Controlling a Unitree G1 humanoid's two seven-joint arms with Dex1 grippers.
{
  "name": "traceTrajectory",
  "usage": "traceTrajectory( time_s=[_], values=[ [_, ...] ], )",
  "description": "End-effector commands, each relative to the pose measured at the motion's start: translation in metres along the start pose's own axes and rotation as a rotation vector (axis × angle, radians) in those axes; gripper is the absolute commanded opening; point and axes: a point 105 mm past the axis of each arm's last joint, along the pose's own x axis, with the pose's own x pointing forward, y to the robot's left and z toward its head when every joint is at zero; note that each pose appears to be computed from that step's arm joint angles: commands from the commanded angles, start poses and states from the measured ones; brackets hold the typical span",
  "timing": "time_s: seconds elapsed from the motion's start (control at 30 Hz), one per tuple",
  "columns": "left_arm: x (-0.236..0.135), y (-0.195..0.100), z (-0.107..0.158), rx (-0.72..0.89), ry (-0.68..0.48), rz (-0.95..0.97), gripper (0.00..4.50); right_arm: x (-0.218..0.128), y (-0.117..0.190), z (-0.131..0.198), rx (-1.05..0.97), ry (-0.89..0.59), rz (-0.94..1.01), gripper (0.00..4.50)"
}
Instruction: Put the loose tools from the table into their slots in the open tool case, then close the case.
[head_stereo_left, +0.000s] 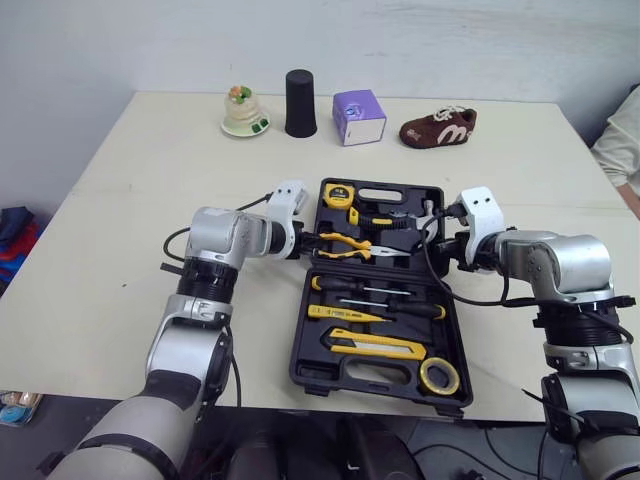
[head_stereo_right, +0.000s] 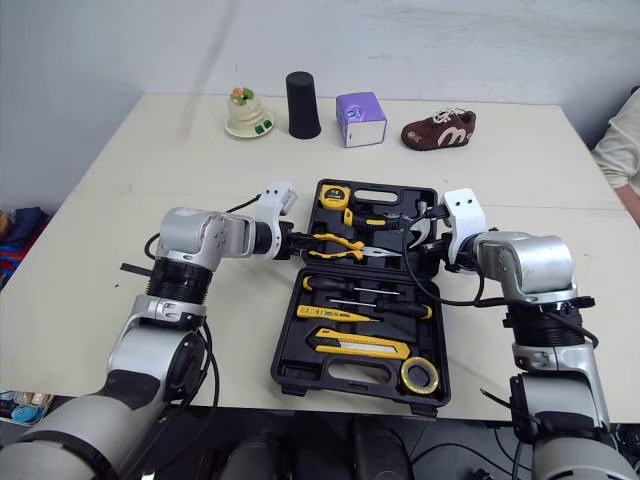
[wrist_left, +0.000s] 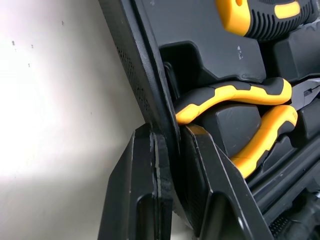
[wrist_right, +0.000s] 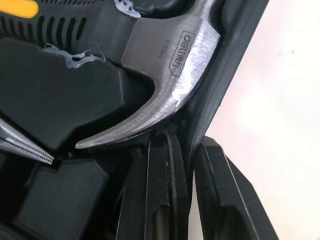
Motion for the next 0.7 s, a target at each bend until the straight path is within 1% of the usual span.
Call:
traceTrajectory(
  time_s=[0.03, 0.13, 0.23, 0.3, 0.37, 0.47, 0.5, 0.57, 0.63, 0.7],
  values=[
    [-0.013, -0.002, 0.038, 0.167, -0.226, 0.005, 0.12, -0.013, 0.006, 0.036, -0.175, -0.185, -0.007, 0.05],
    [-0.027, -0.006, 0.061, 0.306, -0.383, 0.004, 0.12, -0.021, 0.004, 0.061, -0.267, -0.322, -0.052, 0.05],
    [-0.040, -0.011, 0.076, 0.451, -0.514, 0.015, 0.12, -0.031, 0.006, 0.079, -0.391, -0.455, -0.085, 0.05],
    [-0.047, -0.012, 0.082, 0.500, -0.577, 0.033, 0.07, -0.036, 0.007, 0.084, -0.444, -0.524, -0.100, 0.05],
    [-0.051, -0.011, 0.084, 0.539, -0.619, 0.053, 0.00, -0.040, 0.010, 0.082, -0.503, -0.568, -0.110, 0.03],
    [-0.057, -0.009, 0.075, 0.709, -0.662, 0.117, 0.00, -0.043, 0.014, 0.065, -0.569, -0.627, -0.133, 0.02],
    [-0.056, -0.006, 0.069, 0.763, -0.659, 0.146, 0.00, -0.043, 0.016, 0.059, -0.591, -0.638, -0.137, 0.02],
    [-0.053, 0.004, 0.048, 0.847, -0.612, 0.200, 0.00, -0.047, 0.024, 0.043, -0.724, -0.677, -0.157, 0.02],
    [-0.053, 0.009, 0.036, 0.879, -0.595, 0.218, 0.00, -0.050, 0.031, 0.032, -0.836, -0.710, -0.158, 0.02],
    [-0.055, 0.011, 0.029, 0.868, -0.592, 0.213, 0.00, -0.054, 0.035, 0.021, -0.924, -0.738, -0.174, 0.02]
  ],
)
